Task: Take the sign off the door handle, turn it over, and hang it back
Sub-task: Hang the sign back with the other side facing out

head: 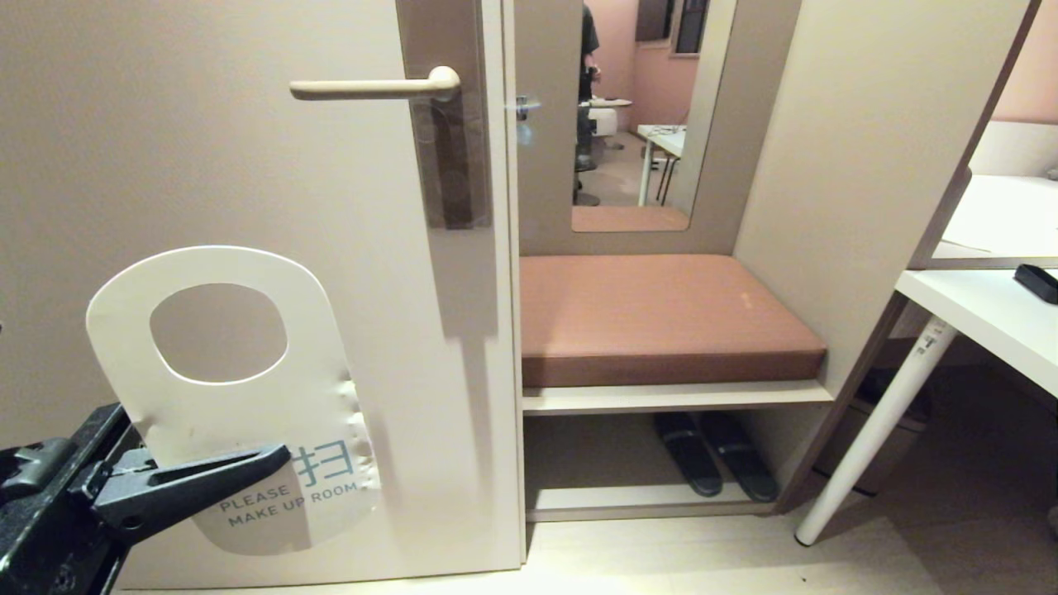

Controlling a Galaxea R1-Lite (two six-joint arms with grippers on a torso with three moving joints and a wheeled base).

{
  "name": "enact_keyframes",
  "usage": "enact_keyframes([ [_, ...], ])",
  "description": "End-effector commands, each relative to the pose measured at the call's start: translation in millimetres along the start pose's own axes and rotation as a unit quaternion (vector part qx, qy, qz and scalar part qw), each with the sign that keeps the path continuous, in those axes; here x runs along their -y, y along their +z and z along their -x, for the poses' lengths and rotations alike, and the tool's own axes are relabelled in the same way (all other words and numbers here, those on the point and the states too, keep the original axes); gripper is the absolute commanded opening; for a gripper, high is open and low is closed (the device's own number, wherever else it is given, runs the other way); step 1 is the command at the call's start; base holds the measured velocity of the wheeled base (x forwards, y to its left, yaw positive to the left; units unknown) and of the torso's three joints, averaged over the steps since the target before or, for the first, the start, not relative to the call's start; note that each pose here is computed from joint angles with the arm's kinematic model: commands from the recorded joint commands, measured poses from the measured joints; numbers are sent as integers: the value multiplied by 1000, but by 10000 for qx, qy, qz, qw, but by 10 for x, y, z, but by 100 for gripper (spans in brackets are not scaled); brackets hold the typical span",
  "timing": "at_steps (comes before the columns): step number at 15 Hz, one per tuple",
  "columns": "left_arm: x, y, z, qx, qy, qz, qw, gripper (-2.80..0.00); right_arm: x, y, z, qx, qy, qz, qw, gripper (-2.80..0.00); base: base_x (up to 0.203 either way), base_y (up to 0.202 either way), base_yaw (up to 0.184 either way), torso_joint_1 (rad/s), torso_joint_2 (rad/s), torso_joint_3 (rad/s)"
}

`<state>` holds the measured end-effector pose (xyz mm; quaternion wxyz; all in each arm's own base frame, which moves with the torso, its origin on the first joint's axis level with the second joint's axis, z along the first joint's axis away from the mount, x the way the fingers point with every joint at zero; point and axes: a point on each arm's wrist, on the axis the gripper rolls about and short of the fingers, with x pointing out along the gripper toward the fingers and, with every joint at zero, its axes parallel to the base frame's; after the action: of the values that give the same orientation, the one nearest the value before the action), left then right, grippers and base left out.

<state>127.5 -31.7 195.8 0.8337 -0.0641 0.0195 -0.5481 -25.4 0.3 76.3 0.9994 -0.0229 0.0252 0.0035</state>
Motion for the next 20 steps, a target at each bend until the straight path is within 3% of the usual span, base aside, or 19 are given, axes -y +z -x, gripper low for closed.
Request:
enact_keyframes([
  [1, 38, 30, 17, 59, -28, -104, 9999, -280, 0, 1, 2, 16, 1, 0, 10000, -280, 0, 0, 0, 0, 0, 0],
  [12, 6, 213, 31, 587, 1413, -370, 9875, -280, 0, 1, 2, 15, -6, -23, 10000, -280, 0, 0, 0, 0, 0, 0],
  [17, -21, 235, 136, 739, 2134, -462, 9731, -280, 0, 1, 2, 15, -6, -23, 10000, -280, 0, 0, 0, 0, 0, 0],
  [20, -91, 221, 263, 664, 2709, -514, 9589, -280, 0, 1, 2, 15, -6, -23, 10000, -280, 0, 0, 0, 0, 0, 0],
])
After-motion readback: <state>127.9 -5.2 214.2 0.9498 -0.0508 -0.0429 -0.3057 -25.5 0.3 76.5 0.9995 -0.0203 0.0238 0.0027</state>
